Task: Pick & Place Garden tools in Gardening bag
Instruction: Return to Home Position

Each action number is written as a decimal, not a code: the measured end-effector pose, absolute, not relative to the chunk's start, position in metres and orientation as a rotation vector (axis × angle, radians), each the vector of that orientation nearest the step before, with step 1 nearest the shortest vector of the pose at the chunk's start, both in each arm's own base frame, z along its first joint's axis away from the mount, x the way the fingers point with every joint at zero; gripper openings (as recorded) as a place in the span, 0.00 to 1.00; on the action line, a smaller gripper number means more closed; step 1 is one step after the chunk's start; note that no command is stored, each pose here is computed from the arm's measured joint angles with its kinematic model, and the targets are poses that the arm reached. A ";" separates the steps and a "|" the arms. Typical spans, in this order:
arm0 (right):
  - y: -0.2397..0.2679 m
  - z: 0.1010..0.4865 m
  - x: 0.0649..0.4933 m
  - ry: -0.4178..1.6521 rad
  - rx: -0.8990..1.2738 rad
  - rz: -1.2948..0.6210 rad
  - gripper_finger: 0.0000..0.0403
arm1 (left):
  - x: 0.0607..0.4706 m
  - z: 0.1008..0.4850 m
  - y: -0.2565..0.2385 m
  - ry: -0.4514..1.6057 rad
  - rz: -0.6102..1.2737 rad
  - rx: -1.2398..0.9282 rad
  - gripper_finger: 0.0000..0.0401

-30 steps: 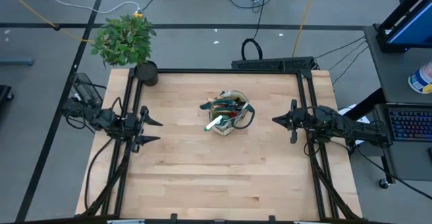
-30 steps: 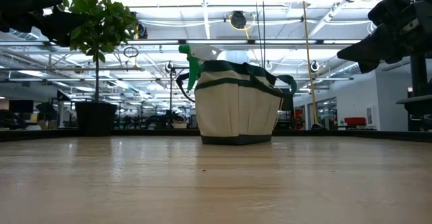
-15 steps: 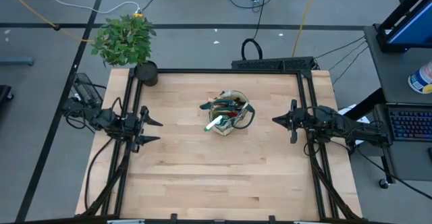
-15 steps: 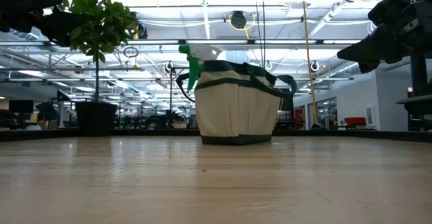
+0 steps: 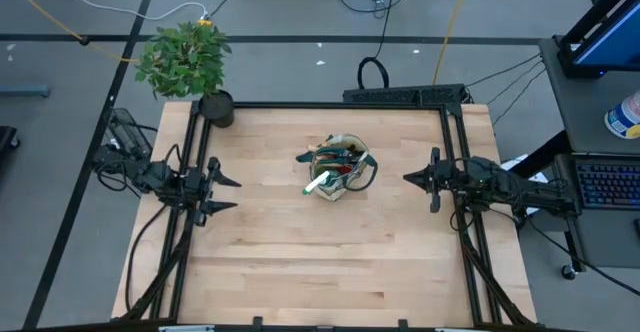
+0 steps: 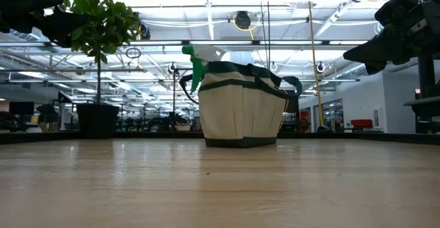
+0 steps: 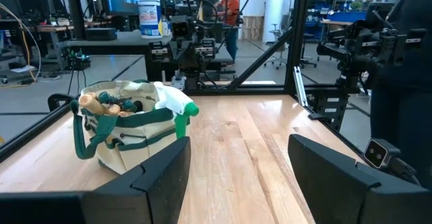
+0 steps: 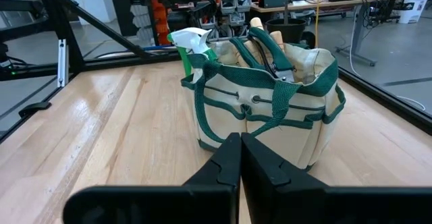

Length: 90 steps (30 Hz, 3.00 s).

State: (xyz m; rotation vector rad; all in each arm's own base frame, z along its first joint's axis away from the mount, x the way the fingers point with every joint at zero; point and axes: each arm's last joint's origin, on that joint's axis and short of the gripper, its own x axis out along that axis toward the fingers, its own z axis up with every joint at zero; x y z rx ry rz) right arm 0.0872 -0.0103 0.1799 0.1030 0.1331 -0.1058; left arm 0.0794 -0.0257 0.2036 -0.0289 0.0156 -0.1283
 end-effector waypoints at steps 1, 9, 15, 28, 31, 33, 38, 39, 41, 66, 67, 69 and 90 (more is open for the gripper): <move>-0.010 0.180 0.087 0.133 0.103 -0.106 0.00 | 0.079 0.204 -0.026 0.016 -0.128 -0.029 0.64; -0.010 0.180 0.087 0.133 0.103 -0.106 0.00 | 0.079 0.204 -0.026 0.016 -0.128 -0.029 0.64; -0.010 0.180 0.087 0.133 0.103 -0.106 0.00 | 0.079 0.204 -0.026 0.016 -0.128 -0.029 0.64; -0.010 0.180 0.087 0.133 0.103 -0.106 0.00 | 0.079 0.204 -0.026 0.016 -0.128 -0.029 0.64; -0.010 0.180 0.087 0.133 0.103 -0.105 0.00 | 0.079 0.204 -0.026 0.016 -0.128 -0.029 0.64; -0.010 0.180 0.087 0.133 0.103 -0.106 0.00 | 0.079 0.204 -0.026 0.016 -0.128 -0.029 0.64; -0.010 0.180 0.087 0.133 0.103 -0.105 0.00 | 0.079 0.204 -0.026 0.016 -0.128 -0.029 0.64; -0.010 0.180 0.087 0.133 0.103 -0.106 0.00 | 0.079 0.204 -0.026 0.016 -0.128 -0.029 0.64; -0.010 0.180 0.087 0.133 0.103 -0.105 0.00 | 0.079 0.204 -0.026 0.016 -0.128 -0.029 0.64; -0.005 0.180 0.088 0.136 0.099 -0.042 0.00 | 0.079 0.204 -0.026 0.016 -0.128 -0.029 0.64; -0.005 0.180 0.088 0.136 0.099 -0.042 0.00 | 0.079 0.204 -0.026 0.016 -0.128 -0.029 0.64; -0.005 0.180 0.088 0.137 0.099 -0.042 0.00 | 0.079 0.204 -0.026 0.016 -0.128 -0.029 0.64; -0.005 0.180 0.088 0.137 0.099 -0.042 0.00 | 0.079 0.204 -0.026 0.016 -0.128 -0.029 0.64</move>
